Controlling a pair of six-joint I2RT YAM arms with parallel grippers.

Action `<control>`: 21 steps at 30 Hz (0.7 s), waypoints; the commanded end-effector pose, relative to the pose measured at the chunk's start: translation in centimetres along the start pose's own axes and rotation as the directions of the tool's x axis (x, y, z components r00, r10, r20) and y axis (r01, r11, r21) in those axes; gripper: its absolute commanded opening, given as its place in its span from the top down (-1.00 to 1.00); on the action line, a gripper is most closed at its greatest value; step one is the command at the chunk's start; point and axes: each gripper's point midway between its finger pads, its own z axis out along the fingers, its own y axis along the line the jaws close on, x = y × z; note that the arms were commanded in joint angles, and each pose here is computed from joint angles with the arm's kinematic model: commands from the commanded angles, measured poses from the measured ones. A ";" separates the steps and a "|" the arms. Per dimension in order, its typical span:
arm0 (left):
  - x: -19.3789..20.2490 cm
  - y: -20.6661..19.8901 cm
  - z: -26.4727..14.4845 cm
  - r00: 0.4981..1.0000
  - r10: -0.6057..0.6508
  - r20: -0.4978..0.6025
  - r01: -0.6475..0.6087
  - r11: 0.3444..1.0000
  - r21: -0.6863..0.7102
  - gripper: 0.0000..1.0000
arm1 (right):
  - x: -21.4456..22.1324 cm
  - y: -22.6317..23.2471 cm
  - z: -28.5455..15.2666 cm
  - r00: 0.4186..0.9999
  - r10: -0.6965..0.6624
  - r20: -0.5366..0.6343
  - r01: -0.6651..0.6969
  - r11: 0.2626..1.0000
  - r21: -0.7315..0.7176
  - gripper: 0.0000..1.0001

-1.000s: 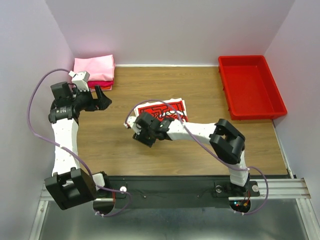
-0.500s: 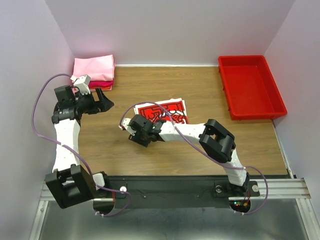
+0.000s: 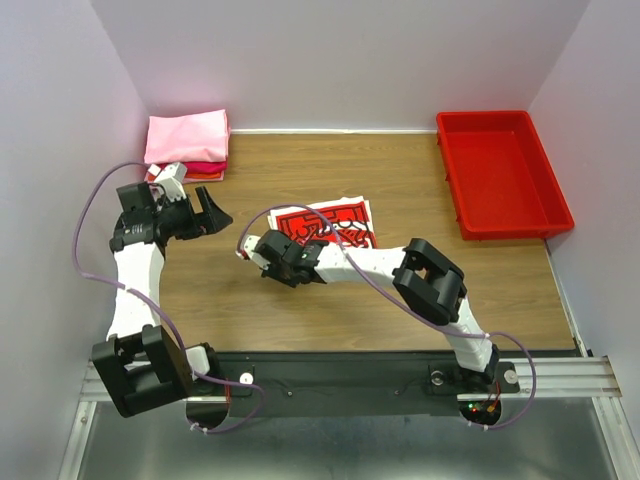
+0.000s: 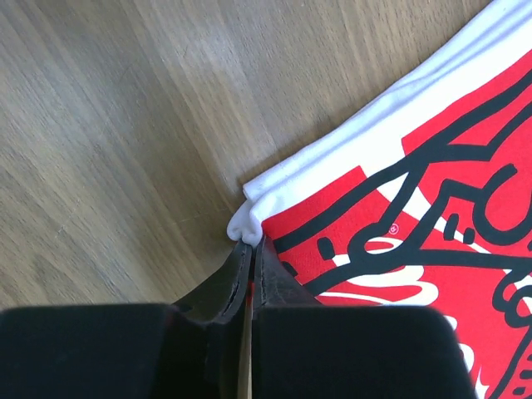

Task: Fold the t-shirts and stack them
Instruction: Neatly place the folded tshirt to the corner

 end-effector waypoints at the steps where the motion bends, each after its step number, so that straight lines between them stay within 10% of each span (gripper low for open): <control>1: 0.6 -0.9 0.3 1.000 -0.020 0.000 0.020 0.997 0.072 -0.92 | -2.5 -2.4 -1.2 0.997 0.032 0.069 -0.033 0.999 0.022 0.99; 21: 1.8 -4.9 7.9 0.956 -0.283 0.070 0.261 0.938 0.226 -0.95 | -7.4 -10.6 -8.3 0.927 0.258 0.271 -0.233 0.965 -0.120 0.99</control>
